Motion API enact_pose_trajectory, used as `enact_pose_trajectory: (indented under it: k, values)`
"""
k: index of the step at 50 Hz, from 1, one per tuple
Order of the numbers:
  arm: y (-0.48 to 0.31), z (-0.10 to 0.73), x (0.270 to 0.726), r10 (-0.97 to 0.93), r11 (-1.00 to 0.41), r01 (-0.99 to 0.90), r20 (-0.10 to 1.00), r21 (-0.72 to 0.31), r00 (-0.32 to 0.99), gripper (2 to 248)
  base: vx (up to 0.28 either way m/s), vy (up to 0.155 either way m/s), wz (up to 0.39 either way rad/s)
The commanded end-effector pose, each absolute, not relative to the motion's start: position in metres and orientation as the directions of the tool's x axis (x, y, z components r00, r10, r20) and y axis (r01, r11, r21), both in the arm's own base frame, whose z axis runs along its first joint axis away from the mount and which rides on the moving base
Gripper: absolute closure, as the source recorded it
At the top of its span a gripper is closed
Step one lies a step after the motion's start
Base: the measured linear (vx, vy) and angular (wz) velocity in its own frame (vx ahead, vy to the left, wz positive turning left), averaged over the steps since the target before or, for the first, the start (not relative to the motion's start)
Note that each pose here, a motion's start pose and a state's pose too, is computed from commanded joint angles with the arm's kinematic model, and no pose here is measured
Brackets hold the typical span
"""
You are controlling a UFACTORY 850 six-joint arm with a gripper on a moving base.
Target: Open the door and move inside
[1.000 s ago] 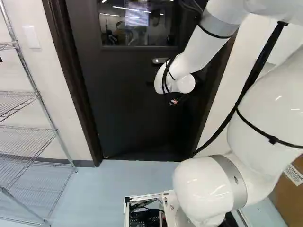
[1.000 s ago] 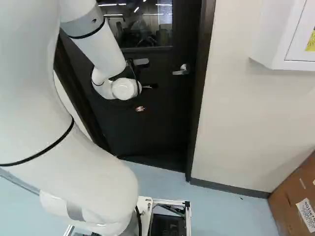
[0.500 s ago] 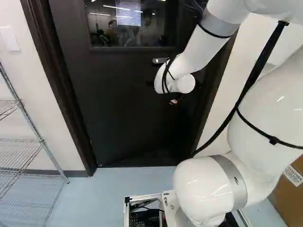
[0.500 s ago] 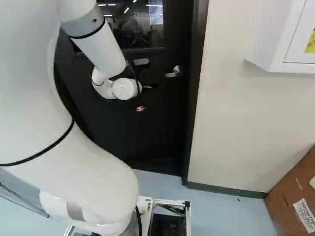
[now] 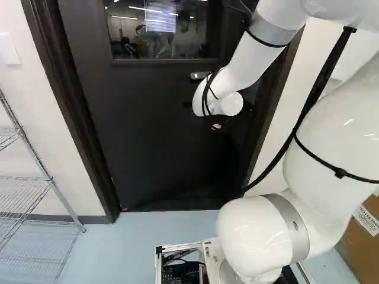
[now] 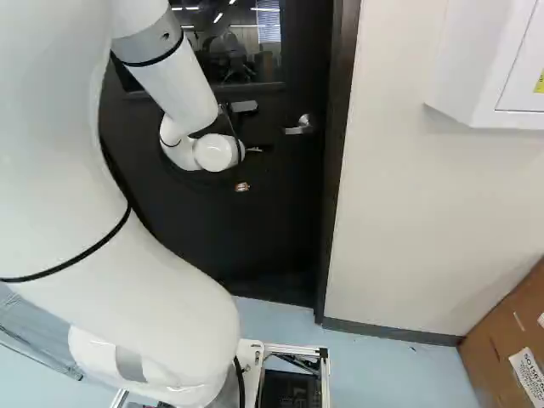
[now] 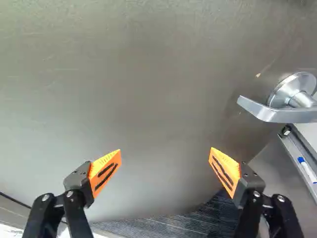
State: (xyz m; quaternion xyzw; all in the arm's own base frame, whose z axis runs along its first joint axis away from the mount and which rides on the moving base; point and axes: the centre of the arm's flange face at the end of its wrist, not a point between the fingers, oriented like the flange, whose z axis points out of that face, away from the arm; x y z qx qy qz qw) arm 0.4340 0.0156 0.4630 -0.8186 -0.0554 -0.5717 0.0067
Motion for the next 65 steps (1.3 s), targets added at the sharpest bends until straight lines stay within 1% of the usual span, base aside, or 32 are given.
enact_pose_trajectory:
  k: [16,27,43,65]
  values:
    - [0.019,0.463,0.436,0.031,-0.998,0.058,0.939,0.012,0.344,3,0.000,0.000,0.000]
    - [0.028,0.463,0.447,-0.010,-0.999,0.035,0.938,-0.023,0.346,3,0.000,0.000,0.000]
    - [0.038,0.461,0.467,-0.104,-0.995,-0.038,0.923,-0.097,0.371,3,0.000,0.000,0.000]
    - [0.047,0.454,0.486,-0.253,-0.966,-0.161,0.872,-0.203,0.418,3,0.000,0.000,0.000]
